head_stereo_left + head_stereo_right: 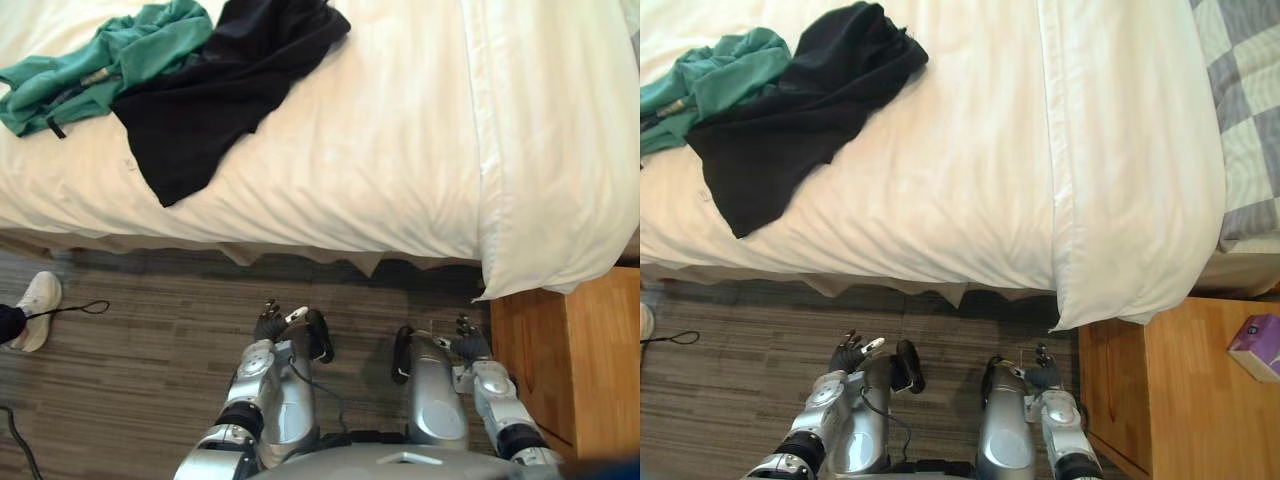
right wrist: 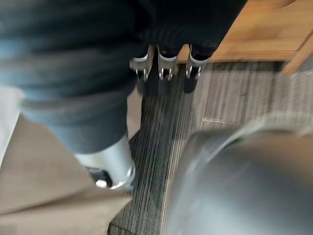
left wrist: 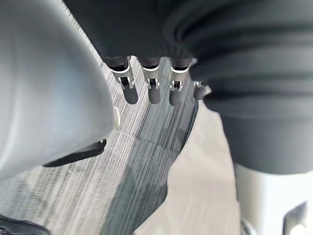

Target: Tidy the bed and pick cloth on bed and put in laundry

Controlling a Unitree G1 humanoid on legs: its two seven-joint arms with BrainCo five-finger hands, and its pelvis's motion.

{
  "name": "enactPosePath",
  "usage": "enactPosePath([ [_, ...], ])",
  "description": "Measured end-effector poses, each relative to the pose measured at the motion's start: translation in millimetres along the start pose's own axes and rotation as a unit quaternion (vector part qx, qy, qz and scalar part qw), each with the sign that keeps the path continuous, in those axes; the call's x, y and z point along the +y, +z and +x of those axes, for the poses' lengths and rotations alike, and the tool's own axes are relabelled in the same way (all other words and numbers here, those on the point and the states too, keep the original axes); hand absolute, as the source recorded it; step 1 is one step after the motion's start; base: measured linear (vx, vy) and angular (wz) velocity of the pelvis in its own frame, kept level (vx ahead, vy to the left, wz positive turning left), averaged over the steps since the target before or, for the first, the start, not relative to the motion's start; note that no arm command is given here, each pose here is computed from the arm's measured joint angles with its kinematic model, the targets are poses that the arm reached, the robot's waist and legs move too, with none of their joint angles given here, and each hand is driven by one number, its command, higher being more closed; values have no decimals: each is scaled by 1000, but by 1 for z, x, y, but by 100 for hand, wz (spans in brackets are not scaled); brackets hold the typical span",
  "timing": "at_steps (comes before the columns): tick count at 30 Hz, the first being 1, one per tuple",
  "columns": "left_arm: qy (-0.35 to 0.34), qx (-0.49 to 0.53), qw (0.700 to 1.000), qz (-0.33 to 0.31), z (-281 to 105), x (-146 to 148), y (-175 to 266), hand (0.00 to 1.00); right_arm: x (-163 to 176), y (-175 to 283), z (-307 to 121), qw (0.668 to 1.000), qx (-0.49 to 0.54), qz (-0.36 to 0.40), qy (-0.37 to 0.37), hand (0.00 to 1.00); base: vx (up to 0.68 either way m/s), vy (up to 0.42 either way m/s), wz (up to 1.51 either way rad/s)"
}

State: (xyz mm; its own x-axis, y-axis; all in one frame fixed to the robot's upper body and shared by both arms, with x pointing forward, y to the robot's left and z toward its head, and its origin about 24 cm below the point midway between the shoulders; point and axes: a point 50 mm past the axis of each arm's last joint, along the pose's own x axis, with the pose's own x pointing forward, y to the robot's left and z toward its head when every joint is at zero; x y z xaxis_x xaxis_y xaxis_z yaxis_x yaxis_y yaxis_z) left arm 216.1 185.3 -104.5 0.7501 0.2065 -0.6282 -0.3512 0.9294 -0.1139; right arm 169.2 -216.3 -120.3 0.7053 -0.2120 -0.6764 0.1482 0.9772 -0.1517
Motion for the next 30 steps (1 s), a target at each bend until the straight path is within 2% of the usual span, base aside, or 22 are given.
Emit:
enactPosePath([
  [6,64,35,997,-34,-14,39,-28,0,-3,-35,-11,998,53,17,-9,0,56,35,-28],
  [7,68,43,997,-16,-16,44,-33,0,-4,-41,-14,998,58,22,-15,0,95,146,-5],
  [12,34,40,998,40,-11,31,-27,0,-7,-53,-20,995,74,56,-43,0,74,368,30],
  [14,44,58,996,53,-14,41,-35,0,-7,-57,-20,994,83,65,-40,0,53,397,5],
  [17,55,112,989,78,-25,72,-52,0,9,-61,-20,994,94,57,7,0,119,207,46],
  [24,32,183,981,56,-35,55,-82,0,5,-61,-18,994,96,60,6,0,174,80,25],
  [30,51,172,983,39,-36,53,-84,0,5,-64,-21,991,98,92,8,0,92,26,-6],
])
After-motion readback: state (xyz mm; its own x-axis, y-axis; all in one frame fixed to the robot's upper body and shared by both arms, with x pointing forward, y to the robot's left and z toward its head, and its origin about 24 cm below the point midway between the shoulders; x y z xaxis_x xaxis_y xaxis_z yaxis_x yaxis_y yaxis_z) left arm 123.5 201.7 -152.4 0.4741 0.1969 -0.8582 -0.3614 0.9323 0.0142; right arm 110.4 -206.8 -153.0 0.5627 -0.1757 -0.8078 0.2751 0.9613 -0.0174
